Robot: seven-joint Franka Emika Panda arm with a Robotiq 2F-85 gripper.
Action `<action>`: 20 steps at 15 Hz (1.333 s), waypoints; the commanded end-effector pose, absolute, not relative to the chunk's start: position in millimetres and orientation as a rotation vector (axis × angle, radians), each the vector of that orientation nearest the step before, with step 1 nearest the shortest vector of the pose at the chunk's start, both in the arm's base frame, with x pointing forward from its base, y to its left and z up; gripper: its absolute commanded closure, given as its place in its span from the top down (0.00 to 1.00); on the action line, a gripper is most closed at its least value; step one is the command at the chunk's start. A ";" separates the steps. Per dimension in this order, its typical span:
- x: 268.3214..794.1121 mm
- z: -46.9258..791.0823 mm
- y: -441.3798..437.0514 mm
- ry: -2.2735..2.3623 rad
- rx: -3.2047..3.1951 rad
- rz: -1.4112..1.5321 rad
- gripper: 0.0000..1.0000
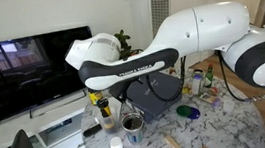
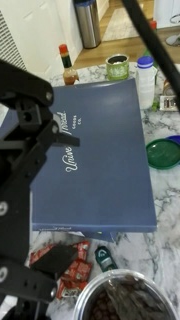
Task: Close the grey box
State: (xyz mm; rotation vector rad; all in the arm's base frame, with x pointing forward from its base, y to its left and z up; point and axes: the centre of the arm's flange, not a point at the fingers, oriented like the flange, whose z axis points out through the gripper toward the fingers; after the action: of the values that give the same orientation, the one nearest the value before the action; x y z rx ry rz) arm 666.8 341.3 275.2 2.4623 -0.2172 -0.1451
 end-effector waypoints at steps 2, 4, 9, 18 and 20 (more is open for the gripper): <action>627.1 263.7 312.1 -0.084 2.528 -0.194 1.00; 621.3 266.0 300.5 -0.063 2.519 -0.176 1.00; 676.2 273.3 328.3 -0.123 2.493 -0.182 1.00; 694.4 350.6 185.1 -0.224 2.864 -0.117 1.00; 696.1 363.7 150.8 -0.230 2.954 -0.131 1.00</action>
State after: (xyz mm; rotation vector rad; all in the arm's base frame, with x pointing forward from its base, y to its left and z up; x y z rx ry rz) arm 744.3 207.0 354.5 2.8064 -0.2378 -0.1052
